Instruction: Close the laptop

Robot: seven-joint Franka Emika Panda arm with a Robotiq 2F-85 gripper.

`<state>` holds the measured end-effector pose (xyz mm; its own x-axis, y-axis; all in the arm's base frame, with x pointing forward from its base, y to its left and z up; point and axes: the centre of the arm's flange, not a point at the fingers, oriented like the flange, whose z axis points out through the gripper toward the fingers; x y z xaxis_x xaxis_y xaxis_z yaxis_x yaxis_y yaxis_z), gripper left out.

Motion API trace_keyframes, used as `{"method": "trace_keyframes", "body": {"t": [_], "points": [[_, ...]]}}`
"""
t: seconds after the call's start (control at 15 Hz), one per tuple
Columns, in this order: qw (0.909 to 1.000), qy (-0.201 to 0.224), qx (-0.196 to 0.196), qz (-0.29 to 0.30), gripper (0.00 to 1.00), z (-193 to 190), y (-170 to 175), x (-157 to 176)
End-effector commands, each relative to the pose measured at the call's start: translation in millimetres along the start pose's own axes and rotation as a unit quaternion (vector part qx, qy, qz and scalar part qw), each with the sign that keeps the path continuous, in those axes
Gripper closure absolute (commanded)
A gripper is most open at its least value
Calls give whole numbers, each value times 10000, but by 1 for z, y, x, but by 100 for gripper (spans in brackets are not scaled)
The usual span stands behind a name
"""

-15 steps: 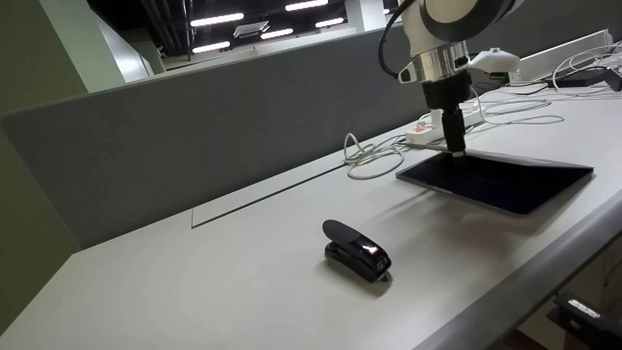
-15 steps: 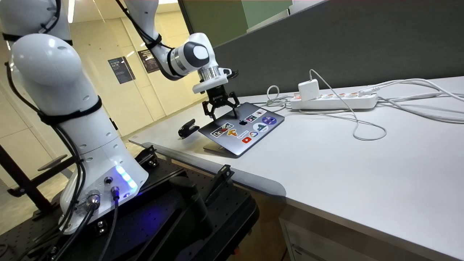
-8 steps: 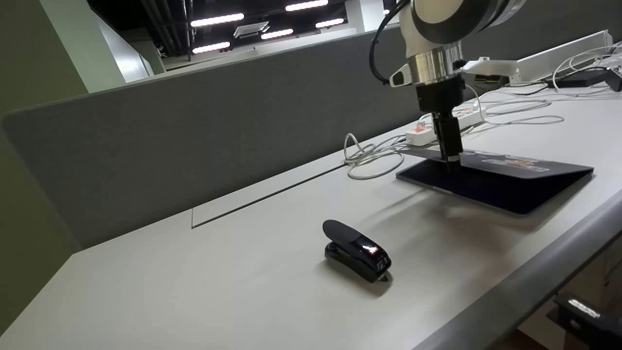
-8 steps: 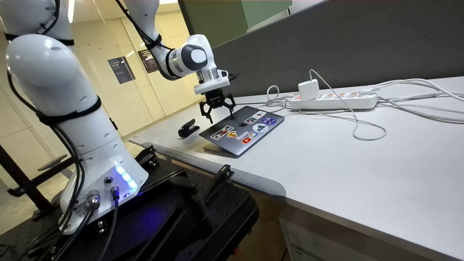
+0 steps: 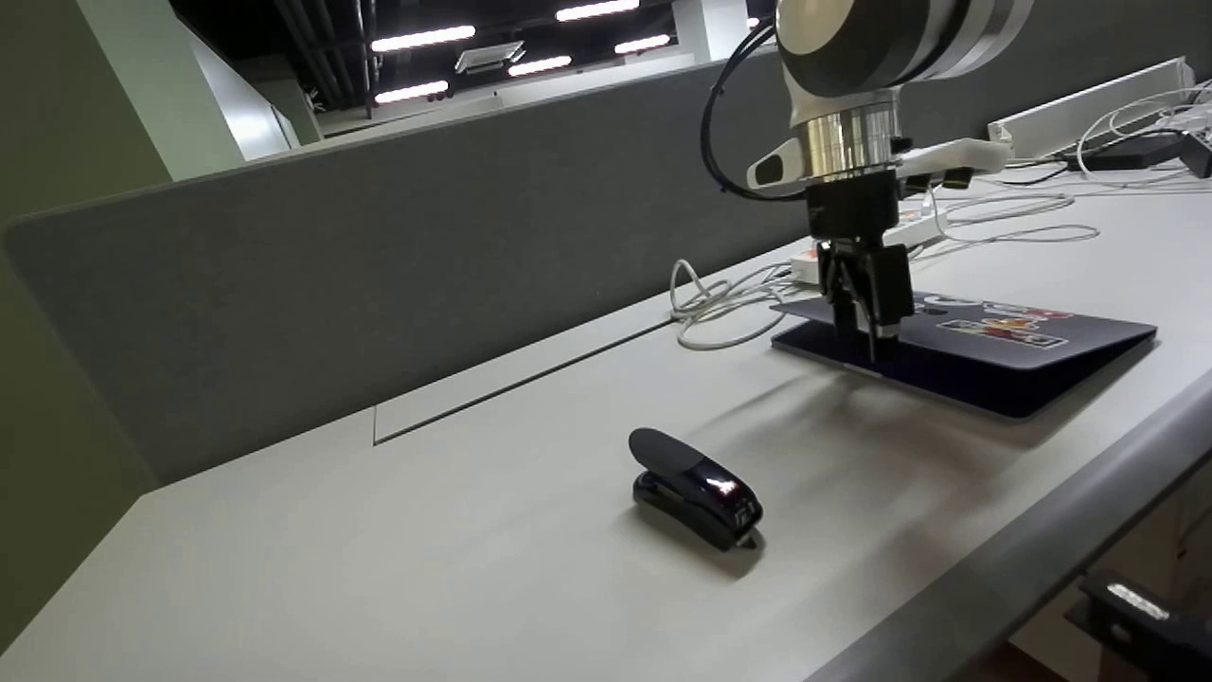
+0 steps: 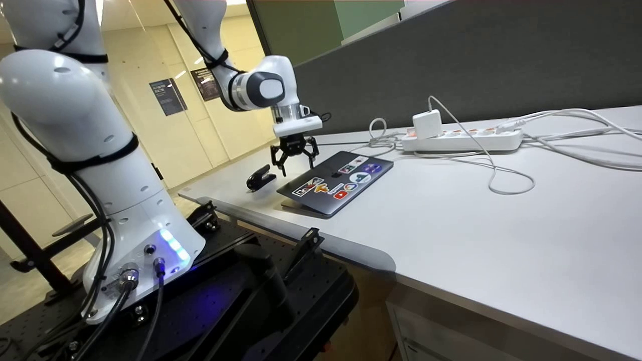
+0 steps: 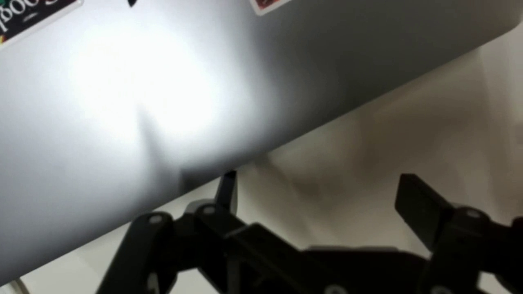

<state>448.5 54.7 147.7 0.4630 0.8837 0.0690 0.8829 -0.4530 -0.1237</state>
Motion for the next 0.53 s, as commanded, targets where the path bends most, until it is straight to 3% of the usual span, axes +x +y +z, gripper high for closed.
{"method": "trace_keyframes", "body": {"t": [0.0, 0.47], "points": [[9999, -77, 82, 48, 0, 4, 1, -12], [9992, -301, -215, -132, 0, -16, -8, -12]]}}
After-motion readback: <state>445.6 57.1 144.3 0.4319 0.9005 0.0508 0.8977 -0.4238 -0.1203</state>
